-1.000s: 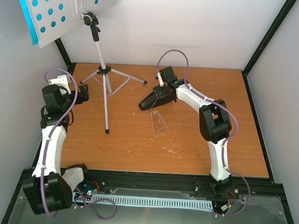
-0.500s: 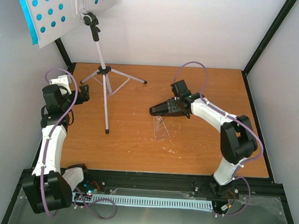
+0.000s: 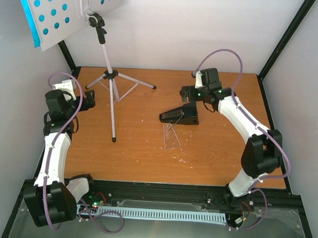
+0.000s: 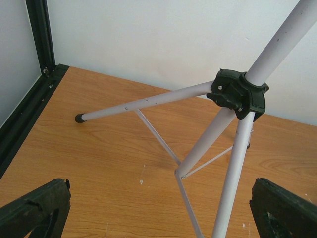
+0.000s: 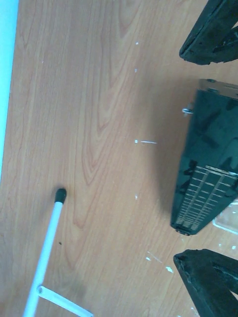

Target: Pack up the instrument practice props

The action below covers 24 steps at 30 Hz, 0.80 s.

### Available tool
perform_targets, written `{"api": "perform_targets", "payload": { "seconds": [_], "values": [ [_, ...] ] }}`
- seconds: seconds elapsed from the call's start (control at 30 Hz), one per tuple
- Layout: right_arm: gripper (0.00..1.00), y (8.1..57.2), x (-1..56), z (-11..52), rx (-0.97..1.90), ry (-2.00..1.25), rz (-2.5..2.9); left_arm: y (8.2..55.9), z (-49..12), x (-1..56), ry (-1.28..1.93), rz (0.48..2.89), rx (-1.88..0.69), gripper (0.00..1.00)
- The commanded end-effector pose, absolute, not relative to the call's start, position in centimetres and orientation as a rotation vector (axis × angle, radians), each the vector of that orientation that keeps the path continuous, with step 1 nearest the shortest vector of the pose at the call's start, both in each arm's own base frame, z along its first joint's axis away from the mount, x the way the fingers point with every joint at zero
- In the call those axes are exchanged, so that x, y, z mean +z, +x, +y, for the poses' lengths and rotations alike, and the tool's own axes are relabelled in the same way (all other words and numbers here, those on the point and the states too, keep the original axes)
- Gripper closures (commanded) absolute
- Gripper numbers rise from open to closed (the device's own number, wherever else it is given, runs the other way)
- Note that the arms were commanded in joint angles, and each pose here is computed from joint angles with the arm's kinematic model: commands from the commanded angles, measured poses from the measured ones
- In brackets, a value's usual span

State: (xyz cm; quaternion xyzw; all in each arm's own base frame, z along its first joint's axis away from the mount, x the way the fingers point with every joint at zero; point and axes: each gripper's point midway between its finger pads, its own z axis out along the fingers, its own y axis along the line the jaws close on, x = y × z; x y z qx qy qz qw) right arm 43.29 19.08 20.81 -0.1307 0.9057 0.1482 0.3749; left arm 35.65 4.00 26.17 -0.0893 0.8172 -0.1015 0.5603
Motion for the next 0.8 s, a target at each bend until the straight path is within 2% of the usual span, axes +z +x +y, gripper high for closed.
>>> {"api": "perform_targets", "payload": {
  "seconds": [0.0, 0.17, 0.27, 0.4, 0.77],
  "values": [
    [0.0, 45.5, 18.9, 20.0, 0.627, -0.383, 2.378, 36.0, 3.8, 26.9, -0.197, 1.908, -0.257, 0.0],
    [0.0, 48.0, 15.9, 18.4, 0.758, -0.356, 2.46, 35.8, 3.6, 26.9, -0.192, 1.906, -0.268, 0.01],
    [0.0, 47.8, 14.6, 18.7, 0.825, -0.369, 2.491, 35.6, 3.5, 26.4, -0.196, 1.915, -0.276, 0.01],
    [0.0, 45.8, 14.0, 20.1, 1.004, -0.383, 2.48, 35.6, 3.1, 26.2, -0.183, 1.921, -0.301, 0.01],
    [0.03, 39.8, 13.7, 20.2, 1.129, -0.269, 2.473, 34.9, 2.4, 28.0, -0.16, 1.874, -0.329, 0.0]
  ]
}}
